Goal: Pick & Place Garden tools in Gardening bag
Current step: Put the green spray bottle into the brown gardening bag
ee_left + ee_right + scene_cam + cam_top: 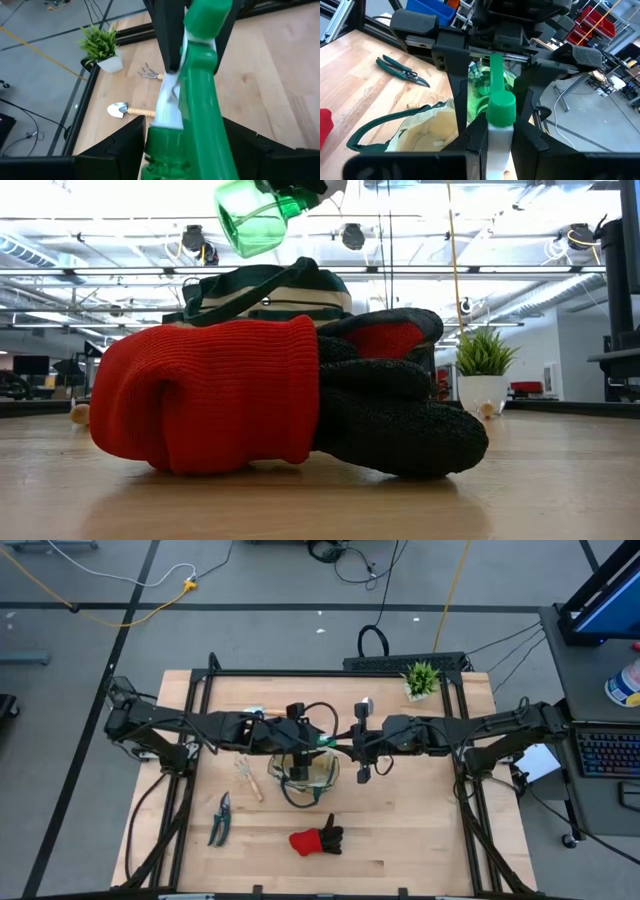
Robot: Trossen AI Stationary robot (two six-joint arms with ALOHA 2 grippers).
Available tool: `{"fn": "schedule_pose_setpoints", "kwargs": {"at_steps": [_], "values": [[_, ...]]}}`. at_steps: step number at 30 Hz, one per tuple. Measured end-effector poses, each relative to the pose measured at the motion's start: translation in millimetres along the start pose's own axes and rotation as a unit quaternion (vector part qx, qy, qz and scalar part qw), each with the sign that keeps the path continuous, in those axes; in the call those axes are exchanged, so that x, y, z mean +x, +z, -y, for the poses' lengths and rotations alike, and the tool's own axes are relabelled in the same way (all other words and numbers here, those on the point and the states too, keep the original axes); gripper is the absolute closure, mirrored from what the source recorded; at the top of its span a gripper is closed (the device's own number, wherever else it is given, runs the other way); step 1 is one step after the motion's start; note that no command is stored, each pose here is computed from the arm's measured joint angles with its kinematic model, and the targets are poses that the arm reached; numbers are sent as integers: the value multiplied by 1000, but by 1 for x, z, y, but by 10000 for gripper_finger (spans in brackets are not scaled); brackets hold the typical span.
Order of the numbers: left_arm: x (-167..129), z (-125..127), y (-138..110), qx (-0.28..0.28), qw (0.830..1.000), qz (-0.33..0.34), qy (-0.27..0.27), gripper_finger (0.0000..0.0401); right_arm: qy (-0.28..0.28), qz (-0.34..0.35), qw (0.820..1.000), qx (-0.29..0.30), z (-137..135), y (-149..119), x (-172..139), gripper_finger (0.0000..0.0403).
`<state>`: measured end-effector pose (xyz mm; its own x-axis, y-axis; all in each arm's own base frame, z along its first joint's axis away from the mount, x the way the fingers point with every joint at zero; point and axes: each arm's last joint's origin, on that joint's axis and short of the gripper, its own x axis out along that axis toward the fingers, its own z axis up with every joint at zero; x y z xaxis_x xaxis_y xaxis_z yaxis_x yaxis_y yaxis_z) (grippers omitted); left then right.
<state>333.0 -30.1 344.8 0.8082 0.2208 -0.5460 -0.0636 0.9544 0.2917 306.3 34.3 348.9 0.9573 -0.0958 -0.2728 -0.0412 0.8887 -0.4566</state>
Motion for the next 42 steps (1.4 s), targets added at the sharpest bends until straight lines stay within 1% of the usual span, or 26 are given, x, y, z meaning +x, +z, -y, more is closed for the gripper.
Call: {"fn": "schedule_pose_setpoints", "kwargs": {"at_steps": [3, 8, 11, 16, 19, 26, 32, 35, 39, 42], "values": [[0, 0, 0, 1, 1000, -2, 4, 179, 0, 0, 1000, 0, 0, 0, 0, 353], [0, -3, -1, 8, 1000, -6, 27, 182, 5, 3, 1000, 0, 0, 0, 0, 353], [1, -5, -1, 5, 1000, -6, 24, 200, 5, 2, 1000, 0, 0, 0, 0, 353], [2, -8, -2, 3, 1000, -6, 17, 247, 4, 5, 1000, 6, 0, 1, 0, 353], [2, -8, -2, 3, 1000, -3, 2, 260, 10, 21, 1000, 9, 1, 3, 0, 353], [2, -8, -1, 2, 1000, -1, 2, 241, 16, 35, 999, 15, 1, 5, 0, 353], [2, -8, -1, 1, 1000, -1, 2, 265, 14, 35, 999, 18, 1, 5, 0, 352], [2, -7, 0, 1, 1000, 1, 3, 264, 0, 29, 999, 27, 2, 5, 0, 344], [0, -3, 0, -1, 1000, 2, 7, 246, -3, 30, 998, 50, 2, 6, 0, 325], [1, -1, -1, -3, 1000, -4, 7, 243, -6, 36, 998, 53, 3, 7, -2, 315]]}}
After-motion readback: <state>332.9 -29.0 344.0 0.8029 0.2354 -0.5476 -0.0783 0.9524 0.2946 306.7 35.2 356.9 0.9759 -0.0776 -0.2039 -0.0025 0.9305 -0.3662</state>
